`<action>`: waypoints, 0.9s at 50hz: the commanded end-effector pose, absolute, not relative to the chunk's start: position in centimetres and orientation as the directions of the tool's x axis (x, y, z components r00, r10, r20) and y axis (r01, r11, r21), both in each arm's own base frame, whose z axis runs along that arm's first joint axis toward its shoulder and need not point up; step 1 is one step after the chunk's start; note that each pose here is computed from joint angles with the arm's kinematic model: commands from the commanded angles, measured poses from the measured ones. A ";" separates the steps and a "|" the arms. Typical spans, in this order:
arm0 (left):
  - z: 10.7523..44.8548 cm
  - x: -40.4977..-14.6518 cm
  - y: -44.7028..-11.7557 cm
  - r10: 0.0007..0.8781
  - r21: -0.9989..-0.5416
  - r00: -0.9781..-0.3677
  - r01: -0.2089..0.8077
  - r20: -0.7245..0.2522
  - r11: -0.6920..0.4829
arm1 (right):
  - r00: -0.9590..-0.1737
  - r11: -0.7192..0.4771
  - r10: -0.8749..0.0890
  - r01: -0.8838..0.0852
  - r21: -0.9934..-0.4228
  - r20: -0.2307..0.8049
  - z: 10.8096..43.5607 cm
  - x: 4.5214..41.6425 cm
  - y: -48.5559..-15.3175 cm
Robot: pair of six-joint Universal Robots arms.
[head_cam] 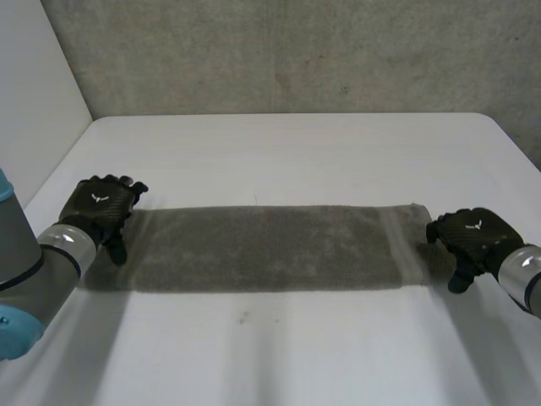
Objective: Fold the towel.
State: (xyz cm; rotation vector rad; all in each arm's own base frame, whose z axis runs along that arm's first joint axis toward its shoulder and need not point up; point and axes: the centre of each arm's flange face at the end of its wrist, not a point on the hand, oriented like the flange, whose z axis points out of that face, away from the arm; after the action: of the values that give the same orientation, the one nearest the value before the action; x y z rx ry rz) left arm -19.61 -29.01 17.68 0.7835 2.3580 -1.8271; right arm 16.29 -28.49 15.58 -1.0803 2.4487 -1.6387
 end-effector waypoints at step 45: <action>17.4 -19.2 -28.3 0.342 -0.904 -0.893 0.374 -0.291 0.207 | -0.762 0.298 -0.113 -0.638 -0.710 0.637 18.0 0.2 -37.0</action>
State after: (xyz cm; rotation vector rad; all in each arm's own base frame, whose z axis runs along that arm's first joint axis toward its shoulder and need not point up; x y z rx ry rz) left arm -19.24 -28.28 17.13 0.7222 2.4278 -1.8152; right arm 1.54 -36.36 16.61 -0.8420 2.8501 -1.9696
